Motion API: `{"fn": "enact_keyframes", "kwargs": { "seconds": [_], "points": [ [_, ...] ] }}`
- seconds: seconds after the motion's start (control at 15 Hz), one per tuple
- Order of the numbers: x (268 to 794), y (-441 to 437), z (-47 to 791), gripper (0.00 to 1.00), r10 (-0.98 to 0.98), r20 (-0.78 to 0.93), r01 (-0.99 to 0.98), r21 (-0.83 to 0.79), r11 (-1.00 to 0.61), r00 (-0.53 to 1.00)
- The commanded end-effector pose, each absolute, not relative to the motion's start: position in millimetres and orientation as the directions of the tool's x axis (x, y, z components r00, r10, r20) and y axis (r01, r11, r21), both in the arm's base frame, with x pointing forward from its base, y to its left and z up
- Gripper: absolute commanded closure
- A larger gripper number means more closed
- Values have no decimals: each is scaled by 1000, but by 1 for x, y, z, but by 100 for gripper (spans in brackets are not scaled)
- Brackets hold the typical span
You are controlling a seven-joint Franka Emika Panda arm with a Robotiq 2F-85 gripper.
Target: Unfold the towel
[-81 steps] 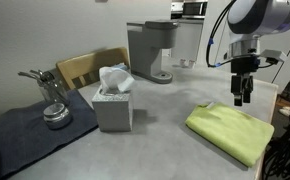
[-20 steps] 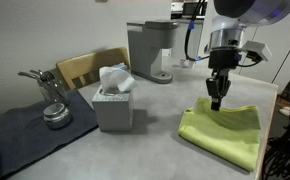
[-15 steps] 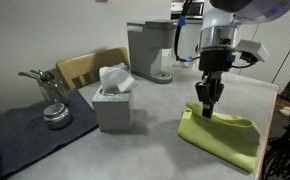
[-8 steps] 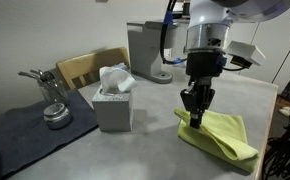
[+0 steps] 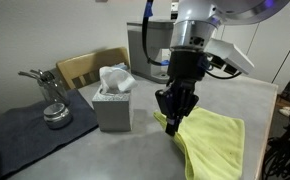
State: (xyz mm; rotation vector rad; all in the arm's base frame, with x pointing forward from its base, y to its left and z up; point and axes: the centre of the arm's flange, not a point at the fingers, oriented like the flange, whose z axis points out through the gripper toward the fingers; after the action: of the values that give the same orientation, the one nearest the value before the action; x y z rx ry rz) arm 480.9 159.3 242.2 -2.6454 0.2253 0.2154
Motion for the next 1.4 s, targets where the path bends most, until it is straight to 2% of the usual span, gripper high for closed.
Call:
{"fn": "enact_keyframes", "kwargs": {
  "seconds": [0.0, 0.27, 0.67, 0.8, 0.93, 1.33],
  "points": [
    [494, 173, 230, 99, -96, -193, -178, -466, -867, 976],
    [494, 181, 216, 99, 60, -242, -64, -474, -878, 968],
    [493, 185, 206, 99, 300, -288, 83, -582, -809, 910],
    [496, 184, 204, 71, 317, -299, 82, -598, -798, 900],
    [497, 182, 202, 59, 332, -309, 86, -604, -792, 891],
    [496, 173, 214, 16, 290, -351, 39, -575, -817, 890]
  ]
}}
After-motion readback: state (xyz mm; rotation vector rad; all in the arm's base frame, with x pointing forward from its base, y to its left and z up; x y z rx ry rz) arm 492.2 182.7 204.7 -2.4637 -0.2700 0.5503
